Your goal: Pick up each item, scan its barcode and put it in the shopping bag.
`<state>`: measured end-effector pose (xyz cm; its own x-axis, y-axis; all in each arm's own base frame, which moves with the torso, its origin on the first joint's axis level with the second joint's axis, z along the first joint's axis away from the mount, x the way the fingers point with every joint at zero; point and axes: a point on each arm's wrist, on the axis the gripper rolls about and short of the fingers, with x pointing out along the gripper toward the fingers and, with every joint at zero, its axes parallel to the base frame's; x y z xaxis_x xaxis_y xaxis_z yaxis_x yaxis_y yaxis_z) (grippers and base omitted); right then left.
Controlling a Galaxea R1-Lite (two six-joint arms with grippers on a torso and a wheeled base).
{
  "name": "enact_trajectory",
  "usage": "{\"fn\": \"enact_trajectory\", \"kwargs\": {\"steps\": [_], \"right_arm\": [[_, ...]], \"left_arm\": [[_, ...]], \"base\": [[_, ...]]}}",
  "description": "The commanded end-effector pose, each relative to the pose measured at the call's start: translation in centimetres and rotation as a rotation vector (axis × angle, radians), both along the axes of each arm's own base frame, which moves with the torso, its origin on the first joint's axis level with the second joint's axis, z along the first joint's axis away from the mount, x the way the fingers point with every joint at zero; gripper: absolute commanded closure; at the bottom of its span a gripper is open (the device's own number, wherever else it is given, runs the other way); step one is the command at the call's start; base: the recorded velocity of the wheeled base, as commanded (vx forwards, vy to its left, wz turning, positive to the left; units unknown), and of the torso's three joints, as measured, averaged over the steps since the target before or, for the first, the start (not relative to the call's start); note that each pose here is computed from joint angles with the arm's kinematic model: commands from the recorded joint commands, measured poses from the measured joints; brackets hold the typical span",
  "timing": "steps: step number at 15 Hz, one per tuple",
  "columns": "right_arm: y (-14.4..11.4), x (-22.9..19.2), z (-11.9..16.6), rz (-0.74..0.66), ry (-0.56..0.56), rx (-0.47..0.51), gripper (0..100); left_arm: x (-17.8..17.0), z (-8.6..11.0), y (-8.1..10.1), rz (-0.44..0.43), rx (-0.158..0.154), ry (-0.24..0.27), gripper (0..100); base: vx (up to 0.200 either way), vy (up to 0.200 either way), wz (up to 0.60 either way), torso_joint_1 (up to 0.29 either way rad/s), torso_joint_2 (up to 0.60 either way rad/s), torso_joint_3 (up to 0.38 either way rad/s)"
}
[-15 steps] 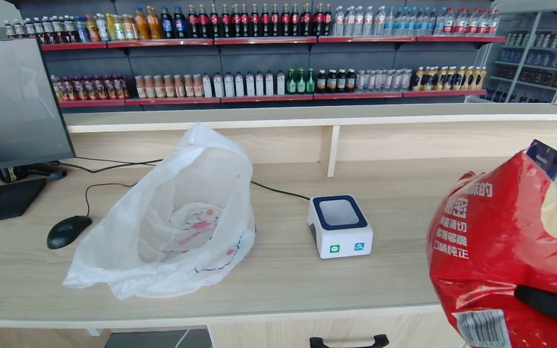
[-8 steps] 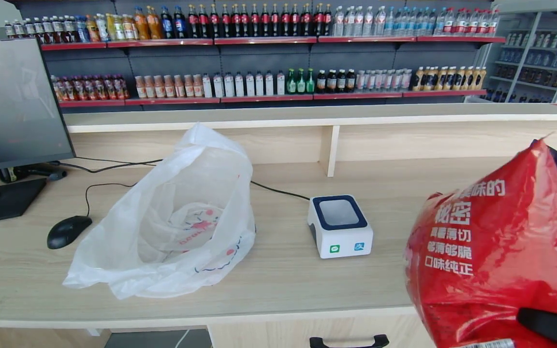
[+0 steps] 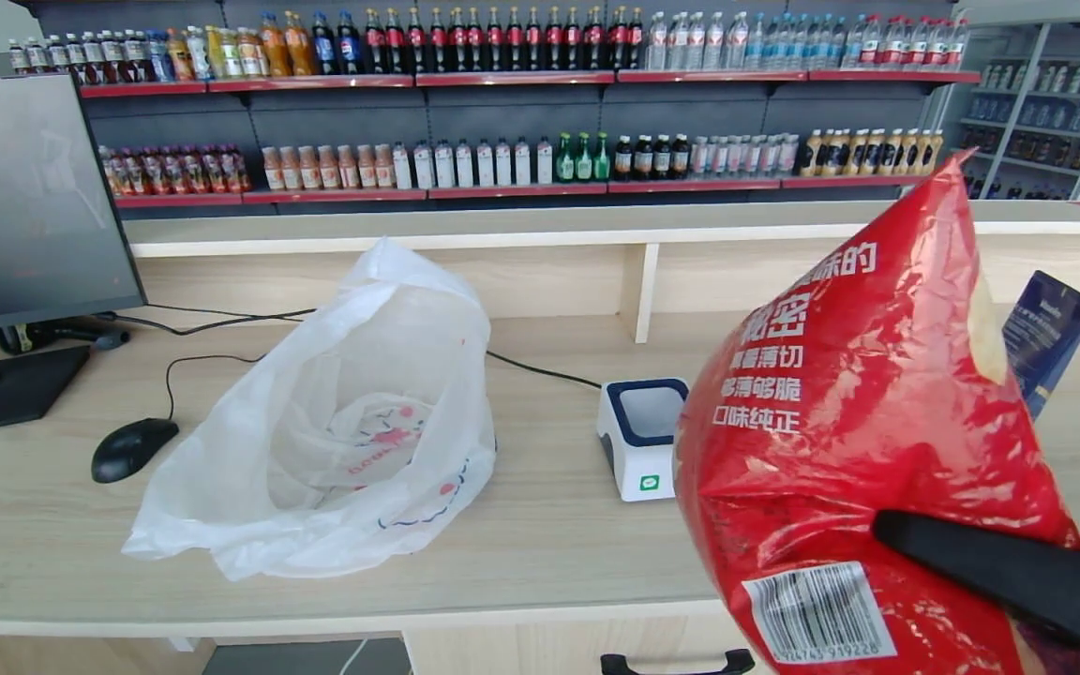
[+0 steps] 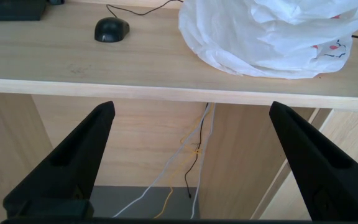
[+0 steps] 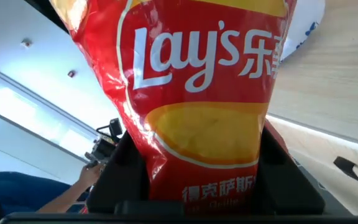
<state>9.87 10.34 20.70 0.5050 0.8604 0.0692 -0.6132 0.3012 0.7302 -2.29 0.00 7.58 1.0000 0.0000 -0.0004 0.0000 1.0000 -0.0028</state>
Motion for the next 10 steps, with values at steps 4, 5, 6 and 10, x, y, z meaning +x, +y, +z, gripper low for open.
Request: {"fn": "enact_trajectory", "kwargs": {"steps": [4, 5, 6, 10], "right_arm": [[2.4, 2.2, -0.3, 0.020, 0.028, 0.061, 100], [2.7, 2.2, -0.3, 0.030, 0.007, 0.089, 100], [2.8, 2.2, -0.4, 0.049, -0.003, 0.111, 100], [2.6, 1.7, -0.6, 0.128, -0.045, 0.134, 100]], "left_arm": [[0.0, 0.0, 0.0, 0.000, 0.000, 0.000, 0], [0.0, 0.0, 0.0, 0.000, 0.000, 0.000, 0], [0.0, 0.0, 0.0, 0.000, 0.000, 0.000, 0], [0.0, 0.0, 0.0, 0.000, 0.000, 0.000, 0]], "base": [[0.000, 0.000, 0.00, 0.000, 0.00, 0.000], [0.000, 0.000, 0.00, 0.000, 0.00, 0.000], [0.000, 0.000, 0.00, 0.000, 0.00, 0.000], [0.000, 0.000, 0.00, 0.000, 0.00, 0.000]]}}
